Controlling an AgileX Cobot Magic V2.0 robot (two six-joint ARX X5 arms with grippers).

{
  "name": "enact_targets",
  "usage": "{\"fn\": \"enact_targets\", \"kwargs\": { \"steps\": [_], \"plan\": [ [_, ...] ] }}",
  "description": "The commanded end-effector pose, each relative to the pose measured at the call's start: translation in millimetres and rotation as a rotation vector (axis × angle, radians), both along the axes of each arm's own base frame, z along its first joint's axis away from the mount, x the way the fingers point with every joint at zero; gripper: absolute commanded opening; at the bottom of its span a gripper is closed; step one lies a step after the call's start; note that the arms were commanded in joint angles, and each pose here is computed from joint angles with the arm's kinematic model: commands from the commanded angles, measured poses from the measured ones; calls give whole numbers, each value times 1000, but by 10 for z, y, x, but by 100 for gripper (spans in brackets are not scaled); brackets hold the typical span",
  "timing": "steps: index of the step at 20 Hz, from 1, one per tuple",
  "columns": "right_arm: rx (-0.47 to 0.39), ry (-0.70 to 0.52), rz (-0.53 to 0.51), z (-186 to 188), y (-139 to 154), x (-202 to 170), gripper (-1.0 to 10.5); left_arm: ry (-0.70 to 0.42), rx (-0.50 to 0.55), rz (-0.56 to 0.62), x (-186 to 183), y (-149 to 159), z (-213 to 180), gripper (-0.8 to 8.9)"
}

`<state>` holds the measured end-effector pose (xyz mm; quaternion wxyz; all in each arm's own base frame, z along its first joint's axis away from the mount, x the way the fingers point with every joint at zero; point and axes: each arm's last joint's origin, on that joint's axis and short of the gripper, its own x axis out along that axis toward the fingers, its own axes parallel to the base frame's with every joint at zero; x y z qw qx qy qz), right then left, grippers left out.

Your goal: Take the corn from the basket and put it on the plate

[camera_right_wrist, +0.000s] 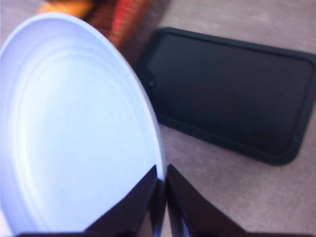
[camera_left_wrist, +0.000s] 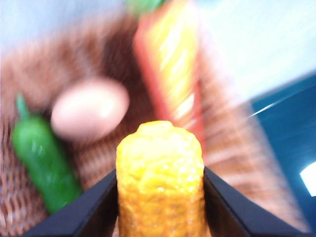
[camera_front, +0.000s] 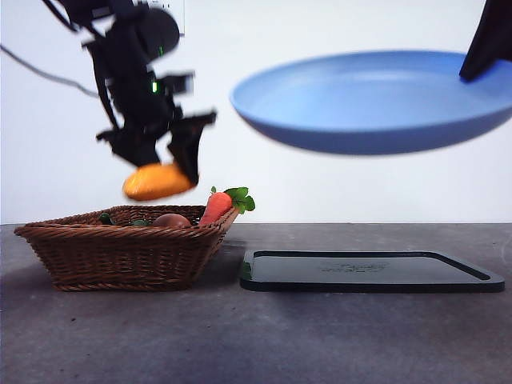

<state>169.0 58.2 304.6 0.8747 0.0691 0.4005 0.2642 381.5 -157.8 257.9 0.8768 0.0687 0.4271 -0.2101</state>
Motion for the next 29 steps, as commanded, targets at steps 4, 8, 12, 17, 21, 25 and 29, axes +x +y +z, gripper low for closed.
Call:
{"fn": "enact_targets", "kwargs": {
  "steps": [4, 8, 12, 17, 21, 25, 29],
  "plan": [
    [40, 81, -50, -257, 164, 550, 4, -56, -270, -134, -324, -50, 708, 206],
    [152, 165, -53, -562, 299, 929, 4, 45, -321, -269, -504, -255, 695, 206],
    [260, 185, -51, -650, 363, 1086, 4, 46, -269, -386, -637, -581, 597, 206],
    [313, 191, -35, -621, 378, 1096, 4, 80, -147, -468, -643, -929, 221, 207],
    [311, 200, -35, -627, 378, 1090, 4, 102, -117, -486, -674, -1034, 113, 280],
    [306, 210, -37, -635, 374, 1083, 4, 82, -77, -487, -693, -1054, 107, 330],
    [297, 226, -37, -649, 370, 1070, 4, 78, -80, -487, -694, -1056, 123, 331]
  ]
}}
